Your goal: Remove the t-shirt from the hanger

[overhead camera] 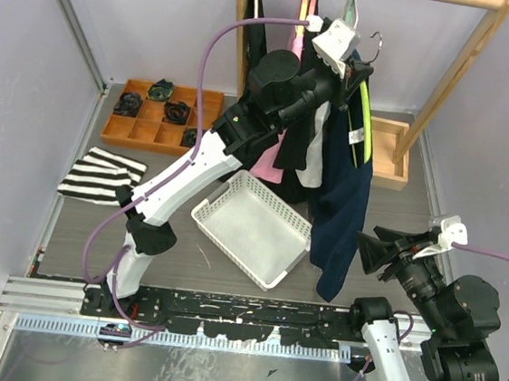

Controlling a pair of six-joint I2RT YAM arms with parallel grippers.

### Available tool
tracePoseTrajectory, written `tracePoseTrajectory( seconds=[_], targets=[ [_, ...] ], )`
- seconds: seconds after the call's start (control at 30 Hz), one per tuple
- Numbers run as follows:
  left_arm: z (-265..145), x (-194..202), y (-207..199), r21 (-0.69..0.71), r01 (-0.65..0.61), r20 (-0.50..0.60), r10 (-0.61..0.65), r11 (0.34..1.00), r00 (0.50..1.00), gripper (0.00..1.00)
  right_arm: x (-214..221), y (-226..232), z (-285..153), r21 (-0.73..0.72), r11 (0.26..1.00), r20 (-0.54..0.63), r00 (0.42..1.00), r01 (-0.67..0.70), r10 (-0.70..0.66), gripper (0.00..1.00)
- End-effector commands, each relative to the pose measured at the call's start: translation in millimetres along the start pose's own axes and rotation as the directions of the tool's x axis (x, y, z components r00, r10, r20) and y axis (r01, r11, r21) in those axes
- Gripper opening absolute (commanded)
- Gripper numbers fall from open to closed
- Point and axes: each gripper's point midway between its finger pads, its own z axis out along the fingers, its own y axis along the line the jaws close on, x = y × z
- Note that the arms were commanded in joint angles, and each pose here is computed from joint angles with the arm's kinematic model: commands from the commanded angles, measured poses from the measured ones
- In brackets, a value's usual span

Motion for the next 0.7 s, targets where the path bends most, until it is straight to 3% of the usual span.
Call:
tracePoseTrajectory(
  seconds=[0.0, 0.27, 0.43, 0.67],
  targets=[
    [-5.4, -62.1, 9.6, -0.023, 0.021, 0.183, -0.016, 1.000, 0.983, 0.00, 10.8, 3.2, 7.6, -0.031, 0.999, -0.031, 0.999, -0.009, 0.008, 0.53],
    [-5.3, -62.6, 8.9, -0.019, 0.022, 0.184, -0.018, 1.000, 0.983, 0.00, 33.5, -2.2, 11.2, -0.018, 0.999, -0.084, 0.996, -0.026, 0.025, 0.45],
    [-6.7, -65.8, 8.3, -0.016, 0.024, 0.190, -0.021, 1.000, 0.982, 0.00, 43.6, -8.4, 10.5, 0.013, 0.999, -0.103, 0.994, -0.037, 0.038, 0.16],
    [-10.9, -75.9, 9.7, -0.020, 0.029, 0.207, -0.024, 0.999, 0.978, 0.00, 59.2, -29.6, 7.1, 0.143, 0.987, -0.127, 0.987, -0.078, 0.096, 0.01]
  ],
)
